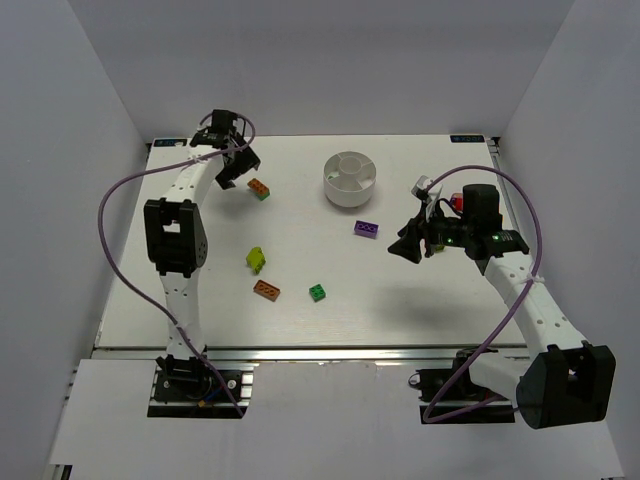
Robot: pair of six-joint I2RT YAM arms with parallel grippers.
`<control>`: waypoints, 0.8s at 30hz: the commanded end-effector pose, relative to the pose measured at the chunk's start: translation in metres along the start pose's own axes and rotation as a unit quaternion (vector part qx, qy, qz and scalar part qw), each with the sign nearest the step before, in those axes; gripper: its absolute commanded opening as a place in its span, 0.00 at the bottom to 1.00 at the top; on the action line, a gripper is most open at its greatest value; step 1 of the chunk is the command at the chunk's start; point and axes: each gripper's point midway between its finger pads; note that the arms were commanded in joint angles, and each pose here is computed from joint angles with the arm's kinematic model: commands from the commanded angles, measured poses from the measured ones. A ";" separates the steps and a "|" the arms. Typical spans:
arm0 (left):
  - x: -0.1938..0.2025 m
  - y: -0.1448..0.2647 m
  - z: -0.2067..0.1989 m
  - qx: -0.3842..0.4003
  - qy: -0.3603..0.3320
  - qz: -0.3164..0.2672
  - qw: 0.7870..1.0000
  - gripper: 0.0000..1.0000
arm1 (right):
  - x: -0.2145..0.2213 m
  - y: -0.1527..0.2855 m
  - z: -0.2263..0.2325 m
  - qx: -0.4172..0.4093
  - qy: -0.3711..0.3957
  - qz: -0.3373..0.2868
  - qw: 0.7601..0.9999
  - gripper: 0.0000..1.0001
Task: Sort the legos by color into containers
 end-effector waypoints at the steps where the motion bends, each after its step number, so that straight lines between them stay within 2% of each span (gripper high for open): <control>1: 0.012 -0.006 0.003 -0.026 0.006 0.034 0.999 0.84 | -0.021 0.003 -0.001 0.007 0.023 -0.022 0.999 0.63; 2: 0.005 -0.007 -0.001 -0.020 0.009 0.027 0.999 0.84 | -0.021 0.003 -0.001 0.010 0.023 -0.022 0.999 0.63; 9: 0.019 -0.039 -0.008 -0.009 0.026 0.047 0.999 0.82 | -0.020 0.003 -0.004 0.018 0.018 -0.024 0.999 0.64; 19: 0.014 -0.050 -0.027 0.040 0.041 0.032 0.998 0.80 | -0.014 0.002 -0.005 0.021 0.014 -0.021 0.999 0.64; 24: 0.024 -0.062 -0.023 0.024 0.045 0.050 0.997 0.77 | -0.012 0.002 -0.004 0.020 0.013 -0.022 0.999 0.64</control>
Point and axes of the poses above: each gripper's point midway between its finger pads, its own y axis back along the fingers, its own z axis along the line the jaws close on, x = y × z, and after that the axes turned 12 degrees about -y, right-handed
